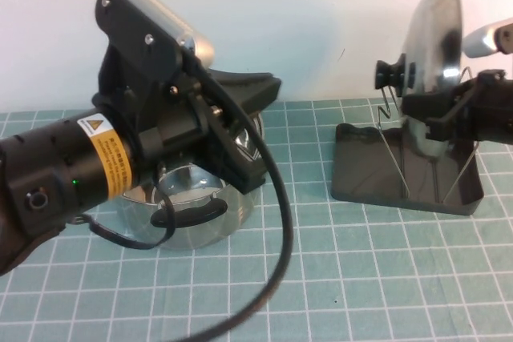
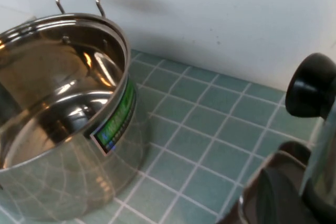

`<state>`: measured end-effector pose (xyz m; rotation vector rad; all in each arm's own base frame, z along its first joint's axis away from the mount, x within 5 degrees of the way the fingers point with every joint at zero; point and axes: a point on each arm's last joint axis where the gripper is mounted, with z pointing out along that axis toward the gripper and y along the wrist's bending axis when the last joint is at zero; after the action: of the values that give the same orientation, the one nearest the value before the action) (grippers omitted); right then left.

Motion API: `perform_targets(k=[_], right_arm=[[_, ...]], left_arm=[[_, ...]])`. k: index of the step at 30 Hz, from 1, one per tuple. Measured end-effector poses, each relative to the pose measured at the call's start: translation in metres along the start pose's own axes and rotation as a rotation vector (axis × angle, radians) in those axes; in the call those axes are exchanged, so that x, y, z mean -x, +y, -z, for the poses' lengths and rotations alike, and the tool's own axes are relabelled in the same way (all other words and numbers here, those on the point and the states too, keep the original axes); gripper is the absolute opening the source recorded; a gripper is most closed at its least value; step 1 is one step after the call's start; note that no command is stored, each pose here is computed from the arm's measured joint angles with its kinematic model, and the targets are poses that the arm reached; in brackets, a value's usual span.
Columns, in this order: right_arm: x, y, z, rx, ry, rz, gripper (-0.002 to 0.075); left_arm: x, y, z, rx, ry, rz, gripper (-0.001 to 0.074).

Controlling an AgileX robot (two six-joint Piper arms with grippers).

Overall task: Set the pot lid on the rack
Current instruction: Place the pot lid on the pot rack

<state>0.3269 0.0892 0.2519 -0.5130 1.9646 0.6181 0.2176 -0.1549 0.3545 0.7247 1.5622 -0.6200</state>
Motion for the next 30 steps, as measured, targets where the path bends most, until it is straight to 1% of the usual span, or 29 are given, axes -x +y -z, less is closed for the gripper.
perform_targets(k=[3, 7, 11, 16, 18, 20, 24, 26, 28, 30], right_arm=[[-0.003, -0.005, -0.015, 0.04, 0.011, -0.014, 0.0083], [-0.012, -0.01, -0.025, 0.059, 0.044, -0.03, 0.0083], [-0.017, -0.01, -0.026, 0.072, 0.087, 0.016, 0.0083], [-0.02, -0.009, -0.026, 0.08, 0.122, 0.068, 0.0083], [-0.02, -0.009, -0.026, 0.08, 0.129, 0.088, 0.0099], [-0.02, -0.01, -0.025, 0.078, 0.136, 0.098, 0.0169], [-0.019, -0.014, -0.022, 0.068, 0.136, 0.122, 0.0419], [-0.016, -0.018, -0.017, 0.053, 0.125, 0.126, 0.0519], [-0.01, -0.021, -0.01, 0.034, 0.103, 0.131, 0.0567], [-0.003, -0.023, -0.001, 0.015, 0.077, 0.135, 0.0585]], left_arm=[[0.0, 0.003, 0.003, 0.043, 0.019, 0.011, 0.0002], [0.004, 0.005, 0.012, 0.092, 0.026, 0.007, 0.0002], [0.009, 0.006, 0.021, 0.139, 0.025, -0.017, 0.0002], [0.017, 0.008, 0.032, 0.199, -0.001, -0.002, 0.0002], [0.018, 0.009, 0.034, 0.212, -0.007, -0.001, 0.0002], [0.019, 0.01, 0.036, 0.228, -0.009, -0.001, 0.0002], [0.02, 0.013, 0.038, 0.263, -0.012, -0.013, 0.0002], [0.02, 0.015, 0.039, 0.285, -0.01, -0.015, 0.0002], [0.02, 0.016, 0.039, 0.299, -0.008, -0.021, 0.0002], [0.02, 0.016, 0.039, 0.306, -0.003, -0.046, 0.0001]])
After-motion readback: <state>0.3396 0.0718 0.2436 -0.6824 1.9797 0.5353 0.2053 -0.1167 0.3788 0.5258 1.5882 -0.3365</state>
